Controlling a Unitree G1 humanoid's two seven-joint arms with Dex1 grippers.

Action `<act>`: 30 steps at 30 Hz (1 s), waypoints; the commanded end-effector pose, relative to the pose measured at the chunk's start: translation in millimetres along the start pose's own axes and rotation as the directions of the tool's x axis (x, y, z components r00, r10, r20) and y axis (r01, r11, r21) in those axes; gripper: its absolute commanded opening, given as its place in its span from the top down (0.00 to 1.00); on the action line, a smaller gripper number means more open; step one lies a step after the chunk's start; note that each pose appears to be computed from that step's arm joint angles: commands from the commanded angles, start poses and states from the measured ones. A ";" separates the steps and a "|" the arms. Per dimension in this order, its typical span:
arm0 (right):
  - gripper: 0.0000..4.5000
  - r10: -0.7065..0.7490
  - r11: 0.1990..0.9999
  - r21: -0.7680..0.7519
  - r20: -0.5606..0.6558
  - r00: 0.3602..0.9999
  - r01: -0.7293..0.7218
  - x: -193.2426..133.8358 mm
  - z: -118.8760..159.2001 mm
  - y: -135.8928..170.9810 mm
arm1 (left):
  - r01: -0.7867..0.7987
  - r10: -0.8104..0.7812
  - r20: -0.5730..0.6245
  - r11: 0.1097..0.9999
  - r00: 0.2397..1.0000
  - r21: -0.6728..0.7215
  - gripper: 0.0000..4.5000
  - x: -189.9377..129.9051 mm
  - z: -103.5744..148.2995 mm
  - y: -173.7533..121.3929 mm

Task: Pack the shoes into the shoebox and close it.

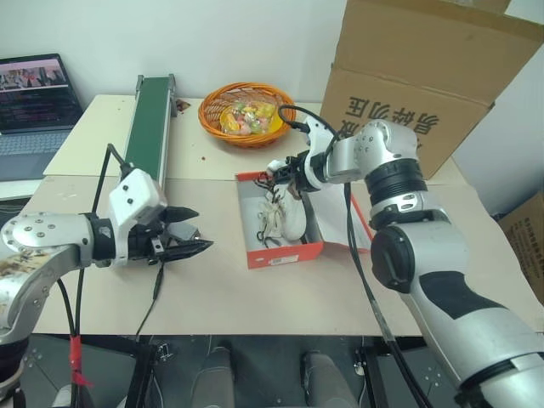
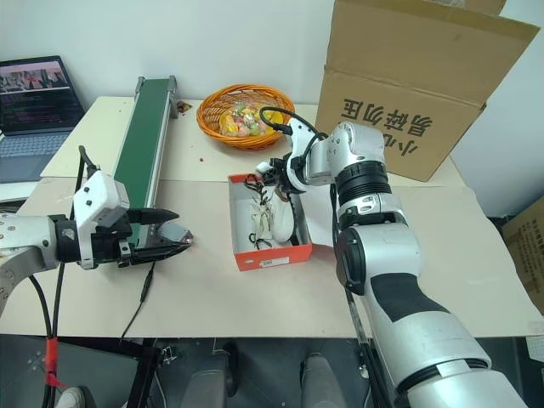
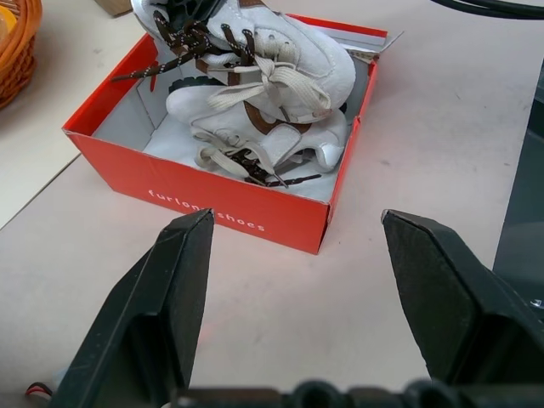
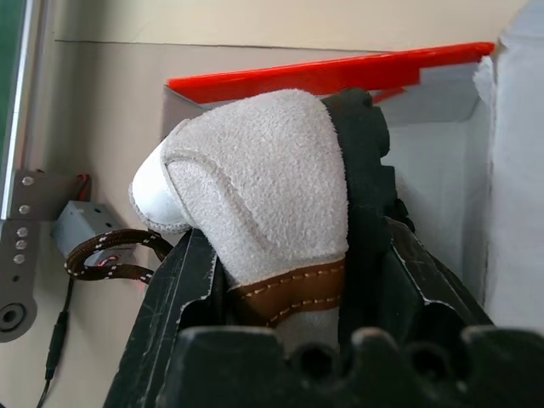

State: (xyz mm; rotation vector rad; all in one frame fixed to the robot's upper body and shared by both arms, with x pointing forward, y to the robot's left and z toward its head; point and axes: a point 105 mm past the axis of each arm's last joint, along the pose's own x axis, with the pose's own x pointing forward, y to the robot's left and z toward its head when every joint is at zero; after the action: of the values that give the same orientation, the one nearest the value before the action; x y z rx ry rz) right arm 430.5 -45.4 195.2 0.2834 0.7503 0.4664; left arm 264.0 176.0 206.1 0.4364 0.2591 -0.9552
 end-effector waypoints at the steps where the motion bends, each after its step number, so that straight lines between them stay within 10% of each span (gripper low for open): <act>1: 0.55 -0.014 0.999 0.033 -0.003 1.000 0.014 -0.5 -0.4 0.1 | -0.007 0.007 0.014 0.998 1.000 0.056 0.25 0.5 7.1 -2.2; 15: 0.55 0.054 0.997 0.045 0.162 0.985 -0.063 -33.5 58.5 46.8 | -0.002 0.001 0.017 0.998 1.000 0.061 0.25 9.7 3.1 -5.8; 30: 0.55 0.045 0.970 0.232 0.118 0.992 -0.071 15.2 17.4 37.6 | -0.022 0.021 0.025 0.998 0.999 0.058 0.25 8.7 4.9 -4.4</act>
State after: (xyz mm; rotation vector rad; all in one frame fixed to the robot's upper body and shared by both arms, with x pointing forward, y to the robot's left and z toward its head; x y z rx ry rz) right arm 433.2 -4.9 197.6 0.5017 0.7683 0.4206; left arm 267.8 167.0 197.4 0.4496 0.2411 -0.9508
